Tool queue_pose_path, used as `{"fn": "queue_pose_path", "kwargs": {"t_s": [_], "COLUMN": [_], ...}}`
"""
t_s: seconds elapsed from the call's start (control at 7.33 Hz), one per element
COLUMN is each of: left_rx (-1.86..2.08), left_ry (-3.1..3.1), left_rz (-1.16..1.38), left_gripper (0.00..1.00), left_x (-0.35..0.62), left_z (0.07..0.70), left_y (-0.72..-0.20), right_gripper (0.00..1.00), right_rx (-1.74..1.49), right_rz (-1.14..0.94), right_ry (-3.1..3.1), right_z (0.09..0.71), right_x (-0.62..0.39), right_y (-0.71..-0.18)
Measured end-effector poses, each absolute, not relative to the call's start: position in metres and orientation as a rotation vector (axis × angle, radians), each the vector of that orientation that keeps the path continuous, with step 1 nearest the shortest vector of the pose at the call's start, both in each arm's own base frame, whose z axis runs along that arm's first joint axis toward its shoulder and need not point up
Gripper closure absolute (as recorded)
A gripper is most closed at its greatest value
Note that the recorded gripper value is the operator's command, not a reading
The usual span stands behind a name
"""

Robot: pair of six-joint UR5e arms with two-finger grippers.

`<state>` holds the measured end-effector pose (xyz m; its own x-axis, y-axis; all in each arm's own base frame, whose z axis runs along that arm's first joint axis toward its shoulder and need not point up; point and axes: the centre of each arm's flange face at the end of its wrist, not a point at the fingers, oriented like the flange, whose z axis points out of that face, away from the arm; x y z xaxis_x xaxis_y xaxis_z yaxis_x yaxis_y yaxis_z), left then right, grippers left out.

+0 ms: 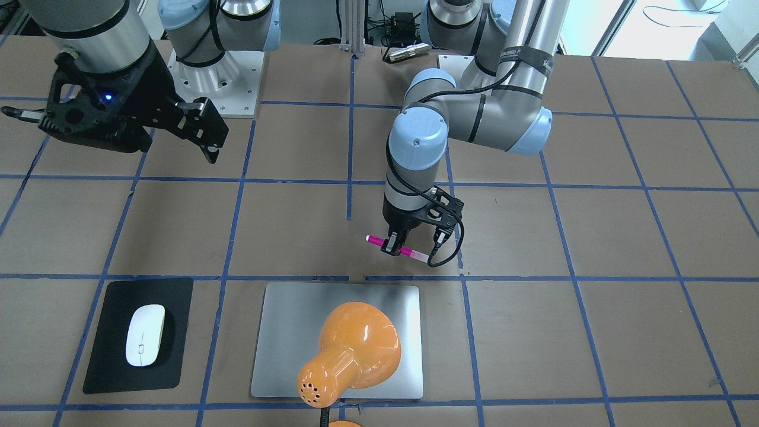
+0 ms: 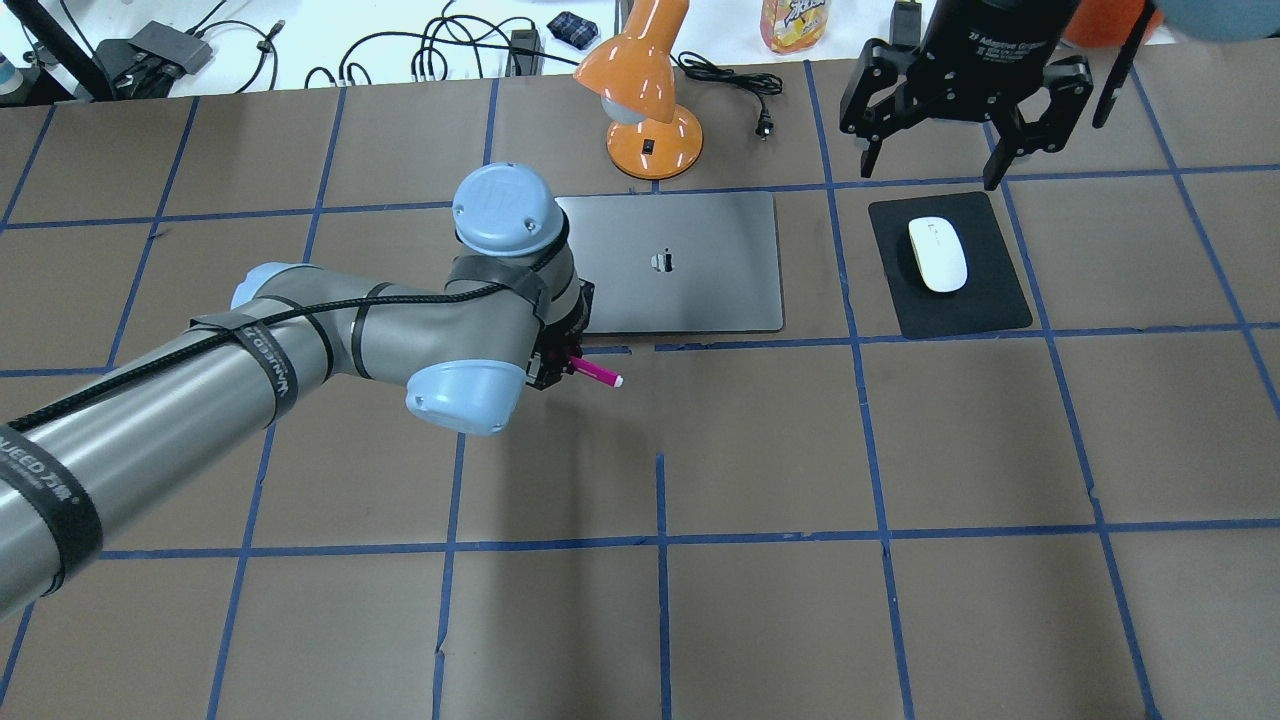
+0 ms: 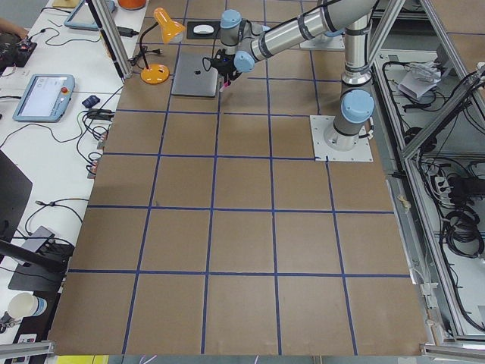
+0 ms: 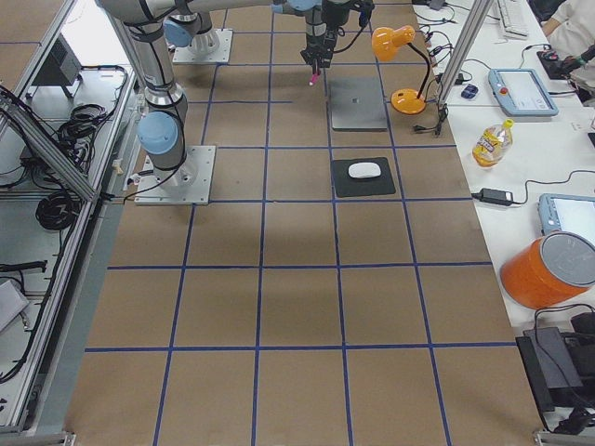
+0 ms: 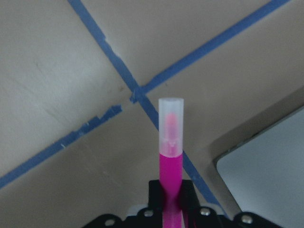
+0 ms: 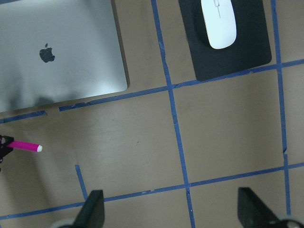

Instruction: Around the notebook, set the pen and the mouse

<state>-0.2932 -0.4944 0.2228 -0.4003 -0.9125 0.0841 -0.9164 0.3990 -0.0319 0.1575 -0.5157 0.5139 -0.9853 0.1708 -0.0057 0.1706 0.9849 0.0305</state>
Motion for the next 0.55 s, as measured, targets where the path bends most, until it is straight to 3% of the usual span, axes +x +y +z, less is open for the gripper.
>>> {"fn": "queue_pose_path", "kwargs": {"t_s": [0.55], "left_rx": [1.789], "left_ry": [-2.459], "left_rz": [0.106], "left_gripper": [1.0], "left_x": [-0.347], "left_z": [0.192], "left_y": [-0.475], "right_gripper": [0.0], "right_rx": [0.16], "right_rz": [-0.162], "right_ry": [3.124], "right_z": [0.499], "right_x": [0.155], "right_y": [-0.5]}}
